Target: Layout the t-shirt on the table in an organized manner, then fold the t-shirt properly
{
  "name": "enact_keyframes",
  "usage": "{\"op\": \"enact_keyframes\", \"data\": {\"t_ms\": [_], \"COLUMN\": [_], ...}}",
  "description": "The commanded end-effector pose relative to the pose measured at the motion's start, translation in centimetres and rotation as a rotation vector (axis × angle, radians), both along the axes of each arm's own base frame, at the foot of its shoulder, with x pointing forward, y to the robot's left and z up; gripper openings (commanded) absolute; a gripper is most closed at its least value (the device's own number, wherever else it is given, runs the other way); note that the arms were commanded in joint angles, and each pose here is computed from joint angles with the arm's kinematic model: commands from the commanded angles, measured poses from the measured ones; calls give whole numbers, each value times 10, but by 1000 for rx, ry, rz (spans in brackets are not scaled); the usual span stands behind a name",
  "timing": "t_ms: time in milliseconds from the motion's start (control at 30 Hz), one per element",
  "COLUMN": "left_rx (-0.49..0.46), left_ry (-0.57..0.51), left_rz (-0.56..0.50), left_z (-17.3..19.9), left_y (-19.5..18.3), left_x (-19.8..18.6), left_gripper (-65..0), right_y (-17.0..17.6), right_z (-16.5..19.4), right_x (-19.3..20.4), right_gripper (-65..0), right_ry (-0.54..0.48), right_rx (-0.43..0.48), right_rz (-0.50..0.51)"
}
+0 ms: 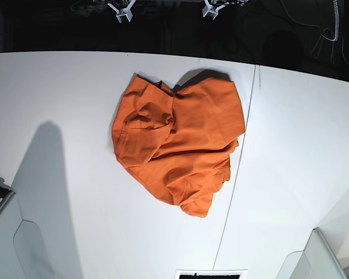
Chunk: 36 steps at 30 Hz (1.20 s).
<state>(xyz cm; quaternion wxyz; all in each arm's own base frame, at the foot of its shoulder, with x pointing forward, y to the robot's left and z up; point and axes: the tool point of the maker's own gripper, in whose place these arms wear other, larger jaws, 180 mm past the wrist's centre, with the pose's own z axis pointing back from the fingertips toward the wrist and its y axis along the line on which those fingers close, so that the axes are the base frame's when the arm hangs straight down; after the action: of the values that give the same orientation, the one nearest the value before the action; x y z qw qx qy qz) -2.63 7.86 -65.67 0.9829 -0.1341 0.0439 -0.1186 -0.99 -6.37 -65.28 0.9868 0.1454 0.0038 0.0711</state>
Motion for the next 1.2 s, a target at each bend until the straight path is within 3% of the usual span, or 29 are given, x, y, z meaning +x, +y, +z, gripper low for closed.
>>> {"op": "enact_keyframes", "data": {"t_ms": [0, 400, 533, 667, 967, 1167], "left_rx": [-14, -9, -158, -192, -238, -177], "left_ry": [-2, 25, 69, -22, -279, -421], "left_rz": [1, -5, 0, 100, 208, 264], "left_z": [1, 1, 13, 20, 64, 100], "left_y": [-4, -1, -17, -4, 44, 93], "left_x": [-1, -9, -28, -24, 14, 34], "left_gripper": [-448, -447, -447, -447, -447, -447], "right_y": [2, -1, -9, -18, -58, -68], "right_z": [1, 1, 8, 24, 81, 137], "right_x": [1, 3, -7, -15, -19, -14], "right_gripper": [-404, -404, -404, -404, -406, -406], "right_ry": [-6, -13, -10, -56, -235, -324], "right_rx": [9, 11, 86, 167, 158, 183], "right_rz": [-1, 1, 29, 79, 71, 133]}}
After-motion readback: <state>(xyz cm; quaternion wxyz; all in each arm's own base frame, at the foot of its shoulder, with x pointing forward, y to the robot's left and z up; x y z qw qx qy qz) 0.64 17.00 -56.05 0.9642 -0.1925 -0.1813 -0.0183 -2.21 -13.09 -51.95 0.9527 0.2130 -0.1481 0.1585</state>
